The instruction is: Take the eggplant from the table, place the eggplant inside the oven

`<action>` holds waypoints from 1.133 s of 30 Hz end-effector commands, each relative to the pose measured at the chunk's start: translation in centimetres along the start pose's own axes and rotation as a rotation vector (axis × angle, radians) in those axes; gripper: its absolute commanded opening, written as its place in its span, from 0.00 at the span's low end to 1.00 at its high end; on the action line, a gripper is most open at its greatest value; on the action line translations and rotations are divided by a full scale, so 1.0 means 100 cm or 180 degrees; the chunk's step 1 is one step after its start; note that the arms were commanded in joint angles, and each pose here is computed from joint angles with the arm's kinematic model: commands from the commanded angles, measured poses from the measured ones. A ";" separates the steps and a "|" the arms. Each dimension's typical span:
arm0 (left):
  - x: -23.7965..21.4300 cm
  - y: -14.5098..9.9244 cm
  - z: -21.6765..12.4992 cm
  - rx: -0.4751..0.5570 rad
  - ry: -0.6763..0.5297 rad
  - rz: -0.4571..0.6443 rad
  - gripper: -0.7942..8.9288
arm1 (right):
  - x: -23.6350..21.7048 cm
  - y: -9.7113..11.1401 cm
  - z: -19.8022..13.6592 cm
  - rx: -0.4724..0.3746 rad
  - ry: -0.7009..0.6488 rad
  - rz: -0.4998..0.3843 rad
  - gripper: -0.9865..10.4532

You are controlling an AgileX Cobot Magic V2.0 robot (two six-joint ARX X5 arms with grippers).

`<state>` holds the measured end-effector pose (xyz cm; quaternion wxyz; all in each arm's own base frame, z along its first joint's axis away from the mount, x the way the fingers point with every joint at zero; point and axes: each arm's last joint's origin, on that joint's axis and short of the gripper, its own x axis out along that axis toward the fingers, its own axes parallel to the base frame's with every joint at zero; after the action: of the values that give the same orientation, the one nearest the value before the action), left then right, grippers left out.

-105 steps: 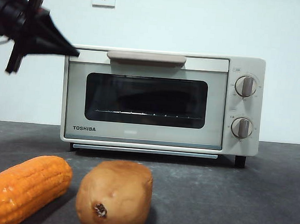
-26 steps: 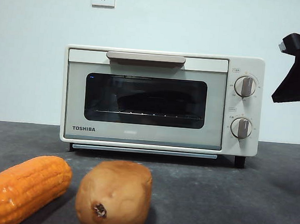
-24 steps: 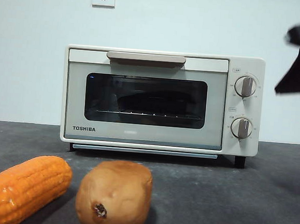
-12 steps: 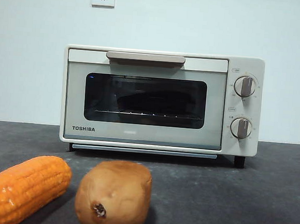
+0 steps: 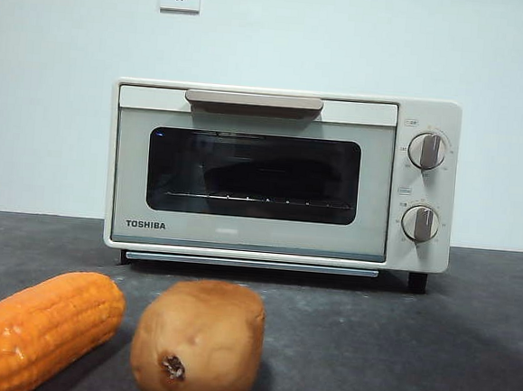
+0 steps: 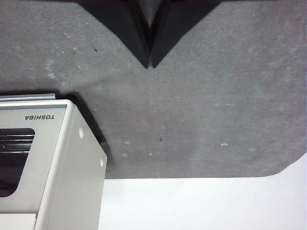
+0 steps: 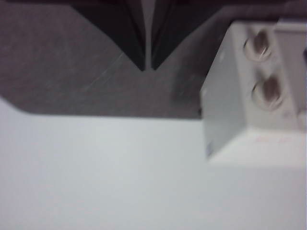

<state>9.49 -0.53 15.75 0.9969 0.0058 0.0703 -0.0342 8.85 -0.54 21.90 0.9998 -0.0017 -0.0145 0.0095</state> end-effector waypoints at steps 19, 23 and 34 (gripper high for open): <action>0.003 0.000 -0.008 0.0016 0.0051 -0.0002 0.09 | 0.005 0.003 -0.068 0.0339 0.0602 0.0245 0.09; 0.003 0.000 -0.008 0.0016 0.0051 -0.0002 0.09 | 0.005 0.008 -0.068 0.0343 0.0602 0.0430 0.09; 0.003 0.000 -0.008 0.0016 0.0051 -0.0002 0.09 | 0.006 0.009 -0.068 0.0331 0.0590 0.0435 0.09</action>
<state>9.49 -0.53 15.75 0.9969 0.0058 0.0703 -0.0342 9.57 0.34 15.32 0.9931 0.0417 0.0762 0.0789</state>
